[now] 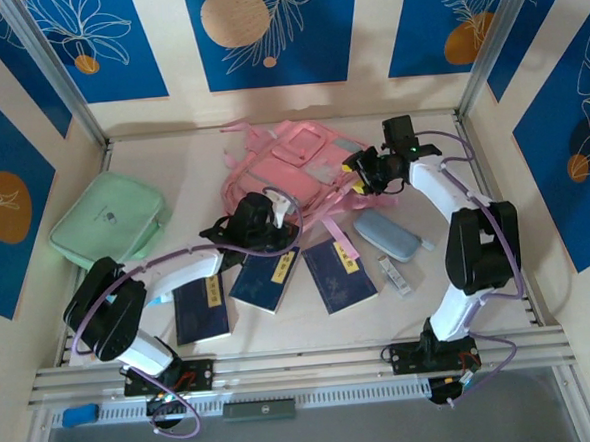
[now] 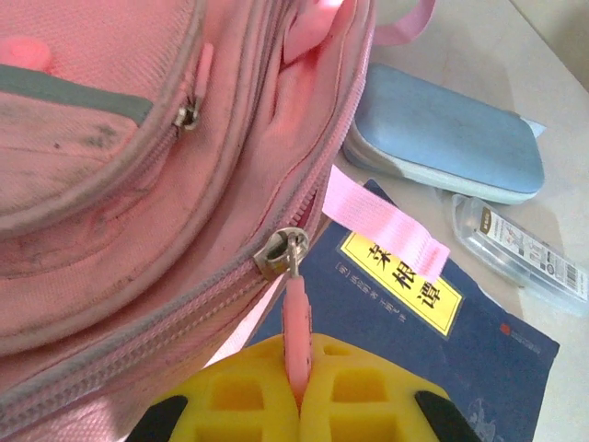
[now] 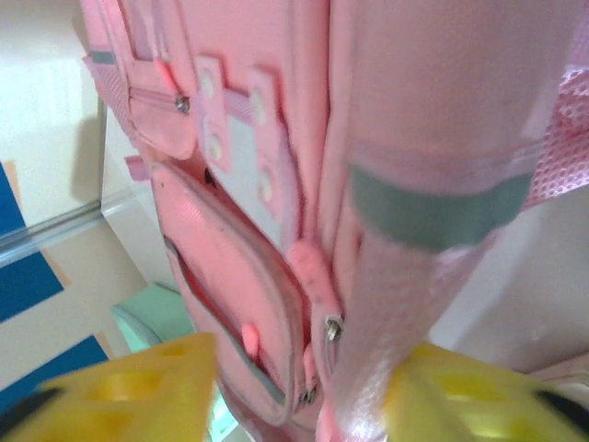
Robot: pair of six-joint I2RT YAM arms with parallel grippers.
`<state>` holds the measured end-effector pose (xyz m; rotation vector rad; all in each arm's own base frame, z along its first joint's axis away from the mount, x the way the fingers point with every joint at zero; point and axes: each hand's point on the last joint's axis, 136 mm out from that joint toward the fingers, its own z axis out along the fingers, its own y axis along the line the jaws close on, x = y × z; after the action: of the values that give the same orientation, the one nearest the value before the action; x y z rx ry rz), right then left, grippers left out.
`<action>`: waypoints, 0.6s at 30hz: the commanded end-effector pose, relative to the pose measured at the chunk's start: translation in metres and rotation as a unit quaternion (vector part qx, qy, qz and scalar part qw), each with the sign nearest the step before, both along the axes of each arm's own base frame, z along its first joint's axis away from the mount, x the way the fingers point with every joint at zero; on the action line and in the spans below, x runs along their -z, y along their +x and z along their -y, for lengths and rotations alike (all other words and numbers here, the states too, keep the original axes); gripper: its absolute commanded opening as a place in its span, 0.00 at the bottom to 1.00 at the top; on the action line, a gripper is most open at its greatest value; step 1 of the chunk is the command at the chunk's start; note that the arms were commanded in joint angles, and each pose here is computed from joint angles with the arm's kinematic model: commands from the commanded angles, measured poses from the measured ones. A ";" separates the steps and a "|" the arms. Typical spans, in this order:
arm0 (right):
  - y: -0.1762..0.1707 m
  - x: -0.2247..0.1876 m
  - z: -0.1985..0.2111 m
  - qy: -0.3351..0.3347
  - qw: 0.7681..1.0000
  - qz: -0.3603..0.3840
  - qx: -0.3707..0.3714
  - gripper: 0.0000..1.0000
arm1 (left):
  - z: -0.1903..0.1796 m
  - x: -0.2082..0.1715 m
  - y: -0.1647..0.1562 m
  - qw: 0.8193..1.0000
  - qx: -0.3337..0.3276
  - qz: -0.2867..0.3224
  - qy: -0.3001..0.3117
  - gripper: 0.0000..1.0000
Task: Pack the student bag
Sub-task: Unzip the student bag at the top-center of the table.
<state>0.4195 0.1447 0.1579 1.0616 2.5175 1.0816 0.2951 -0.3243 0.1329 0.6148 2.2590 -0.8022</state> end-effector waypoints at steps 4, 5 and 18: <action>-0.065 -0.003 -0.018 0.053 0.996 -0.031 -0.069 0.79 | 0.011 -0.028 0.008 0.999 -0.007 0.021 -0.036 0.00; -0.074 -0.002 -0.028 0.066 0.994 -0.036 -0.077 0.81 | 0.011 -0.029 0.008 0.999 -0.006 0.020 -0.035 0.00; -0.065 0.031 -0.114 0.050 0.993 -0.049 -0.090 0.70 | 0.013 -0.026 0.003 1.000 0.004 0.013 -0.026 0.00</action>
<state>0.3331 0.2485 0.1156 0.9545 2.7708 1.2392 0.2925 -0.3225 0.1268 0.5977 2.2986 -0.7967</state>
